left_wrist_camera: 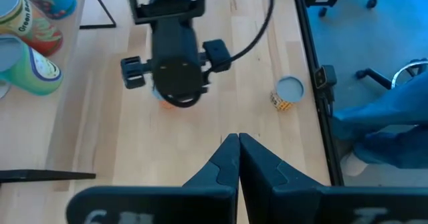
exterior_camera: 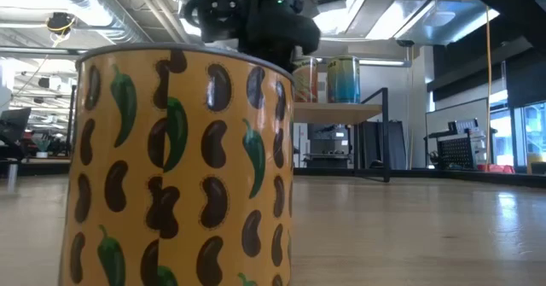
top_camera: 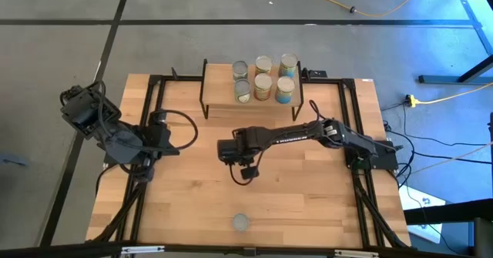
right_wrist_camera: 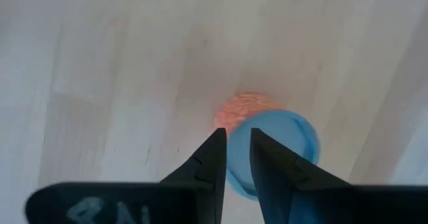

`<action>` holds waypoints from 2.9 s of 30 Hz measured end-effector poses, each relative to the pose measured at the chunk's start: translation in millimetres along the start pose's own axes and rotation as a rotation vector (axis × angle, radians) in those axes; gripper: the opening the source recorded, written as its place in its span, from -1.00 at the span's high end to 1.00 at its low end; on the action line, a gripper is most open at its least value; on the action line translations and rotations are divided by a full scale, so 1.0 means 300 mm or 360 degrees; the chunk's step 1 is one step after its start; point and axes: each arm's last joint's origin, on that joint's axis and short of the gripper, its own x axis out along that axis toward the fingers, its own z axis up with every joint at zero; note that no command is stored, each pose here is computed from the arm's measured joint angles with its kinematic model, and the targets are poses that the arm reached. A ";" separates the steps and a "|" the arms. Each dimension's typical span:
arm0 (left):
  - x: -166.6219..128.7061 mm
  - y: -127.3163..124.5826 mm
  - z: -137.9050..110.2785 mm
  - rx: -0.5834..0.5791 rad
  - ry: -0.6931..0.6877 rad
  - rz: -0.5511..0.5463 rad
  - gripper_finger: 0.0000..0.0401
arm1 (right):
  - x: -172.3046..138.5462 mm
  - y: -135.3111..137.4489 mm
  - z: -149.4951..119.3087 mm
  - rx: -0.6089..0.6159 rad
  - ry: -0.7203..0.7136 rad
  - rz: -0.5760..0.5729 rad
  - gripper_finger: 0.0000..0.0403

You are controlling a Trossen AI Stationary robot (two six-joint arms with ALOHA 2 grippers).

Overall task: Pick and place cans onto a shelf
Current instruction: Move the small canned oranges the shelf

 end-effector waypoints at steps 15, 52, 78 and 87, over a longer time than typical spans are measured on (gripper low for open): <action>0.000 0.000 0.000 0.0001 -0.0005 0.0010 1.00 | 0.007 -0.065 -0.006 0.0437 -0.0036 0.0238 0.66; 0.001 0.000 0.001 0.0004 -0.0005 0.0013 1.00 | 0.081 -0.083 -0.005 0.0622 0.0041 0.0137 0.66; 0.001 0.000 0.001 0.0018 -0.0005 0.0012 1.00 | 0.022 -0.081 -0.015 0.0521 0.0041 0.0155 0.66; 0.001 0.000 0.001 0.0017 -0.0004 0.0010 1.00 | 0.041 -0.076 -0.031 0.0463 0.0090 0.0241 0.66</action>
